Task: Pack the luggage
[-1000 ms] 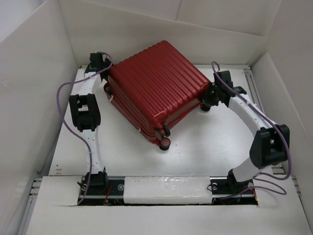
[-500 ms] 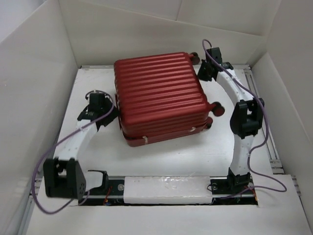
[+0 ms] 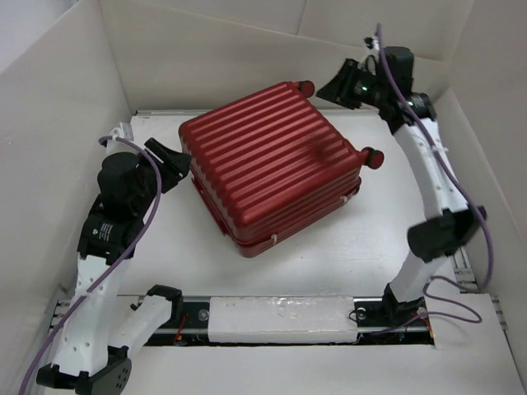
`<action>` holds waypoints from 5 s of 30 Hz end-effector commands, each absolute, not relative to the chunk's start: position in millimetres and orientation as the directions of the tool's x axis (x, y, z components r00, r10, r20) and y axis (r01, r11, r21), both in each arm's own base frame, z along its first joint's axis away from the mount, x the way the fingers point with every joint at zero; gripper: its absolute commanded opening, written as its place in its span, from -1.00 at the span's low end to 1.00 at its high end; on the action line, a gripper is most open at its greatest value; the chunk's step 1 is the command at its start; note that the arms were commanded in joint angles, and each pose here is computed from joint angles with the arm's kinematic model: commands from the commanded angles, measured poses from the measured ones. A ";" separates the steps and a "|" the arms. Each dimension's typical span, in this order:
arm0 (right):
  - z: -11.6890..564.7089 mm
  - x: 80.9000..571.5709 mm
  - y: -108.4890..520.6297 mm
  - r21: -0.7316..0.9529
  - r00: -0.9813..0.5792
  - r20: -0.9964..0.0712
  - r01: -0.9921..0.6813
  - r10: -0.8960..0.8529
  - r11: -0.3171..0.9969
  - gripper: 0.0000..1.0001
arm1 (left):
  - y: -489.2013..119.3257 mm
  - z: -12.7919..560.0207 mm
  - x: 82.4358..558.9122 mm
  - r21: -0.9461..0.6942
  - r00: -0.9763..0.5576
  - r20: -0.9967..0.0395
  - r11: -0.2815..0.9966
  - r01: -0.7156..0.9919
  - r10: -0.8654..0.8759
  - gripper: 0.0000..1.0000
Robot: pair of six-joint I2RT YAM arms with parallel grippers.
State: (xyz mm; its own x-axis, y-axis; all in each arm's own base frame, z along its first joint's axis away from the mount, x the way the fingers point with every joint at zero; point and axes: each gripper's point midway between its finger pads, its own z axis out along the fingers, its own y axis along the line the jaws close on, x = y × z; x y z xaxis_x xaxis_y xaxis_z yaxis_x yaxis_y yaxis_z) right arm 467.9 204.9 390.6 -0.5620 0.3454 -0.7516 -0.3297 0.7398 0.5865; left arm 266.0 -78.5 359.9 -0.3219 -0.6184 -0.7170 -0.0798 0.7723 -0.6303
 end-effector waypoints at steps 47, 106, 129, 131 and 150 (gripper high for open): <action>273.8 367.4 123.5 0.476 -0.598 -0.719 -0.053 0.354 0.878 -0.63 | -122.3 162.7 279.6 -0.608 -0.665 -0.494 0.769 -0.196 -0.560 -0.91; 151.7 291.9 253.0 0.538 -0.550 -0.827 -0.716 0.115 0.445 0.12 | -168.4 117.8 284.5 -0.669 -0.830 -0.382 0.741 -0.056 -0.407 -0.06; 153.8 287.2 297.3 0.504 -0.447 -0.864 -0.782 0.233 0.367 -0.88 | -173.9 91.9 278.1 -0.730 -0.783 -0.446 0.682 0.038 -0.434 -1.00; 159.8 278.7 304.2 0.493 -0.431 -0.869 -0.794 0.242 0.357 -1.00 | -171.8 99.9 280.3 -0.733 -0.758 -0.469 0.679 0.048 -0.453 -1.00; 171.3 195.1 260.1 0.445 -0.419 -0.883 -0.605 0.212 0.660 -1.00 | -191.5 136.5 285.6 -0.736 -0.665 -0.577 0.654 0.173 -0.474 -1.00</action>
